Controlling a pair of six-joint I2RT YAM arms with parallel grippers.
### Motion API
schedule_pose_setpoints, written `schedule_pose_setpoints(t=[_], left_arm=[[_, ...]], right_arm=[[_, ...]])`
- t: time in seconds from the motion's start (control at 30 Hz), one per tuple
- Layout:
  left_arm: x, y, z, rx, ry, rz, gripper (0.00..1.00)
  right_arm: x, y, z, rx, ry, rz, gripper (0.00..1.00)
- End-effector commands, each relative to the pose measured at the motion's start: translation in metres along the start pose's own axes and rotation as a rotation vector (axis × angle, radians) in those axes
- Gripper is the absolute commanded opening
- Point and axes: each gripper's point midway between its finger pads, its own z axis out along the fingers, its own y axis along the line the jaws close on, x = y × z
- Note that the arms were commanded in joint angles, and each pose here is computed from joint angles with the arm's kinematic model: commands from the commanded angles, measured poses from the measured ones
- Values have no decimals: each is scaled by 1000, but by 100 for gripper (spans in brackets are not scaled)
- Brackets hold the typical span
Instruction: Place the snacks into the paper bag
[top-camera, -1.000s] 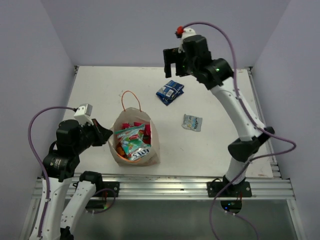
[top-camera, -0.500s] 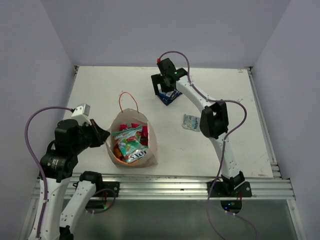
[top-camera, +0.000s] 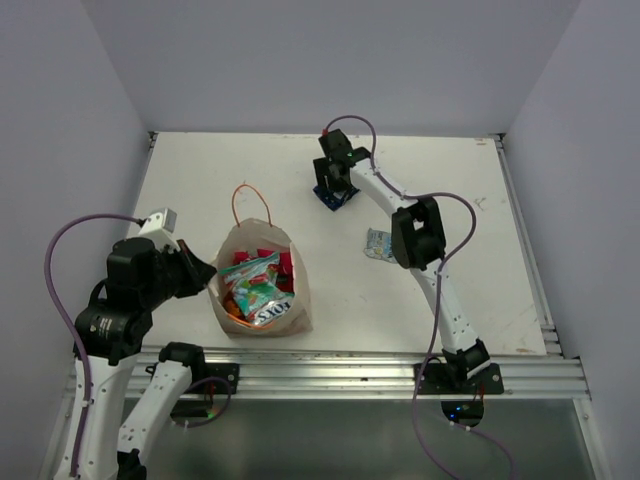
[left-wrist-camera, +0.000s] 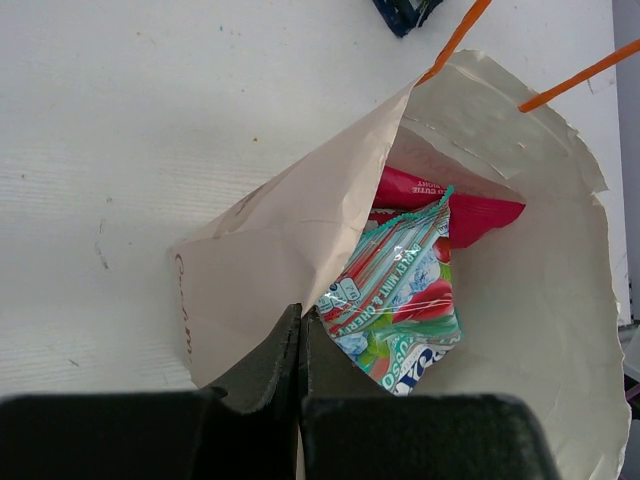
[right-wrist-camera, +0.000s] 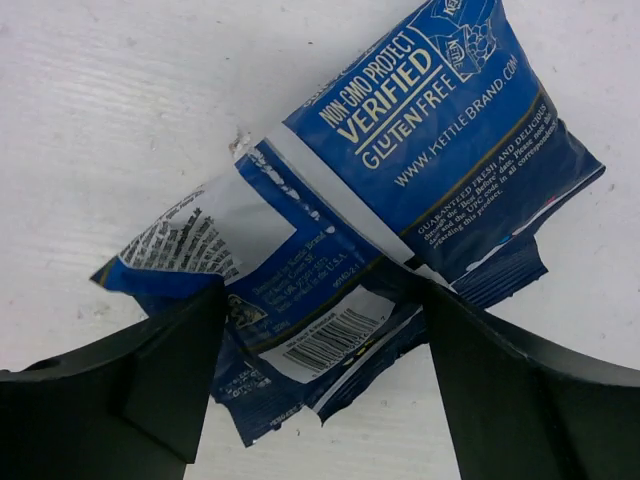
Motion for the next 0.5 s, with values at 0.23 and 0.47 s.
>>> schedule_pose_setpoints(t=[0.23, 0.47], left_arm=[[-18, -10, -5, 22, -57, -14, 0], [-18, -10, 2, 38, -66, -3, 0]], right_arm=[[6, -28, -22, 114, 9, -31, 0], [-76, 0, -221, -232, -255, 2, 0]])
